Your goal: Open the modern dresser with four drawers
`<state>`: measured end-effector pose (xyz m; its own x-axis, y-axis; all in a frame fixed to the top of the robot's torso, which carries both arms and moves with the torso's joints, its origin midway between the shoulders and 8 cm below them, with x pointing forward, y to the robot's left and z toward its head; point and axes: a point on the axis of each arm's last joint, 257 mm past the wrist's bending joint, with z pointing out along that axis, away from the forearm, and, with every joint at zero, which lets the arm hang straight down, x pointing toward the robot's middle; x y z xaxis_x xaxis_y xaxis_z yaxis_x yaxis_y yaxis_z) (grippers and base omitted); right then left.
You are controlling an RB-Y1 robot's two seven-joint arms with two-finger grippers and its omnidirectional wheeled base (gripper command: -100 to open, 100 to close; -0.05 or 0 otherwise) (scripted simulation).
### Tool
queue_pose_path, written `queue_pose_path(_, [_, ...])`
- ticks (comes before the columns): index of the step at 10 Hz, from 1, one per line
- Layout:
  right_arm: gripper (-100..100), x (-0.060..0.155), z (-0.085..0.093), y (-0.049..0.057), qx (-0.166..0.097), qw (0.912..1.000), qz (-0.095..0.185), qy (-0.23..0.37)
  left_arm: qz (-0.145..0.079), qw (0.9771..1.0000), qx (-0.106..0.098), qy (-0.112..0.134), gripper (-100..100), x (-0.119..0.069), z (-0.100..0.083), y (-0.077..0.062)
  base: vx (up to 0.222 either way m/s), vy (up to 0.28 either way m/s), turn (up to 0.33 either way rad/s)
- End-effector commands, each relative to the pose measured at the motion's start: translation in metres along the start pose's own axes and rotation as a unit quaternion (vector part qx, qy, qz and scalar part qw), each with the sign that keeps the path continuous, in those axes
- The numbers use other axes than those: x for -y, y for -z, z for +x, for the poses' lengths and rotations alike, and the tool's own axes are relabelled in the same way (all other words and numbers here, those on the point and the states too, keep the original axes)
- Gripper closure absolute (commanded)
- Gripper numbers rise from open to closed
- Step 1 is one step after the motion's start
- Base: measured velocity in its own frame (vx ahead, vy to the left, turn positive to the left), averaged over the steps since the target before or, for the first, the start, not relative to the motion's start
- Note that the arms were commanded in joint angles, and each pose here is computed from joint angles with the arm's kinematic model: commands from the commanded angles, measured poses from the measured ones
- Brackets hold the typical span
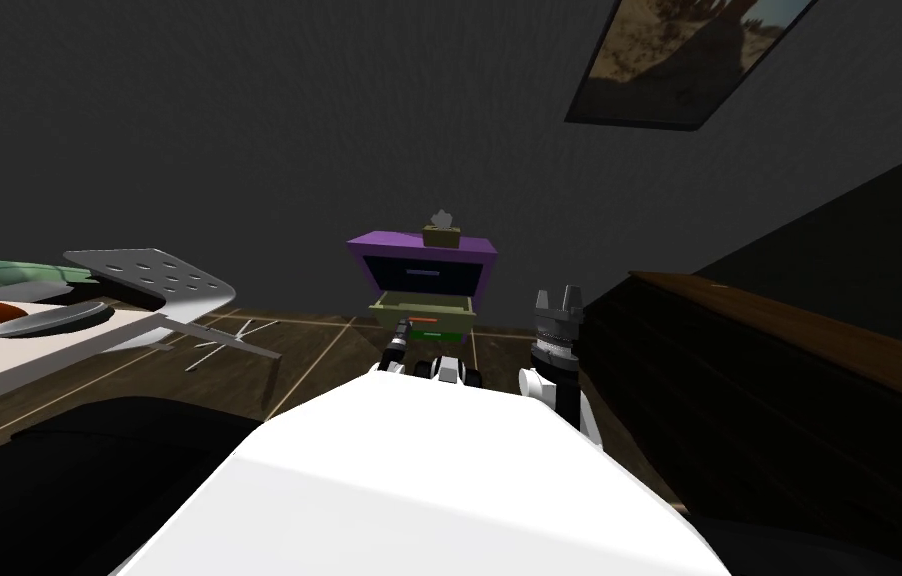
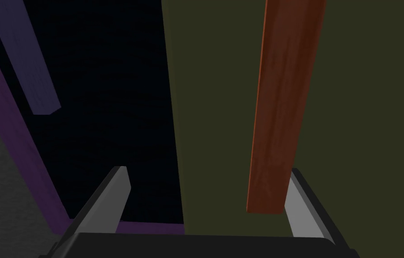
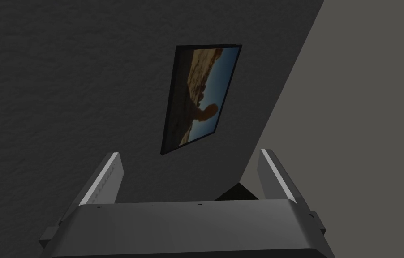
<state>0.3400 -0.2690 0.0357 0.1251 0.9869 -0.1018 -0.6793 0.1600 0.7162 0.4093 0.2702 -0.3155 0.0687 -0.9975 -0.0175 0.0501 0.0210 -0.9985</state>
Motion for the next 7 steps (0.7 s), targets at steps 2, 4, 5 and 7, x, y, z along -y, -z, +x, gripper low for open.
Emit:
queue_pose_path(2, [0,0.0000,0.0000,0.0000,0.000,1.0000,0.000,0.000,-0.008,1.0000,0.000,0.001,0,0.0011,-0.0004,-0.0016,-0.005,-0.001,0.000])
queue_pose_path(4, [0,0.0000,0.0000,0.0000,0.000,1.0000,0.000,0.000,-0.013,0.9999,0.000,0.001,0,-0.0027,-0.0008,0.0002,0.000,0.000,0.000])
queue_pose_path(5, [0,0.0000,0.0000,0.0000,0.000,1.0000,0.000,0.000,-0.015,0.9999,0.001,0.001,0,-0.0038,-0.0009,0.0007,0.000,0.000,0.000])
queue_pose_path(7, [0,0.0000,0.0000,0.0000,0.000,1.0000,0.000,0.000,-0.016,0.9999,0.001,0.001,0,-0.0049,-0.0010,0.0012,0.000,0.000,0.000])
